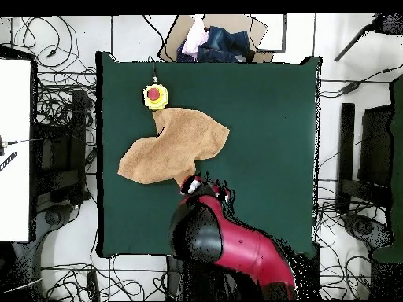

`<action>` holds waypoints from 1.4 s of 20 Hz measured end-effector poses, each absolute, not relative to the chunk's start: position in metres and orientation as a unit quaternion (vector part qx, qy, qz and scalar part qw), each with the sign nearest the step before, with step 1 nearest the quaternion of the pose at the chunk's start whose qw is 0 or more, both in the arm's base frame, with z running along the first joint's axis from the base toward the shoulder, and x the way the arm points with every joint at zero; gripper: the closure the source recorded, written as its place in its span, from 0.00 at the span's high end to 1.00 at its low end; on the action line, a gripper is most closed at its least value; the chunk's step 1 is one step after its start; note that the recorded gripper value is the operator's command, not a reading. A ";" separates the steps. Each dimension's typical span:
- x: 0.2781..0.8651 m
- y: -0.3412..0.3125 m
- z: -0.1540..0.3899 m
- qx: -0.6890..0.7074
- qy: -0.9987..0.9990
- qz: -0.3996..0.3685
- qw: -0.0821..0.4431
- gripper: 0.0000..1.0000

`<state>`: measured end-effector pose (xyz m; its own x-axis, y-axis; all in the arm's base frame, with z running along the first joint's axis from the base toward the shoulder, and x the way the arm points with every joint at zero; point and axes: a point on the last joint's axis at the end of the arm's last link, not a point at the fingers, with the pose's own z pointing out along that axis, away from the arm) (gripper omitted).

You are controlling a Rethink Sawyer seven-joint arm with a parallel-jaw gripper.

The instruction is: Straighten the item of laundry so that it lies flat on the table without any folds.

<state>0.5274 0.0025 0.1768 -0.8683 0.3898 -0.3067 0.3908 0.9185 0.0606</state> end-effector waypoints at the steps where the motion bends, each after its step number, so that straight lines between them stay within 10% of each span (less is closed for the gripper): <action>1: 0.534 -0.006 0.180 0.208 0.967 0.000 0.148 1.00; 28: 0.662 -0.065 0.225 0.216 0.967 0.013 0.135 1.00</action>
<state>0.6617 -0.0652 0.2252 -0.8699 0.4215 -0.2561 0.4146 0.9062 0.0832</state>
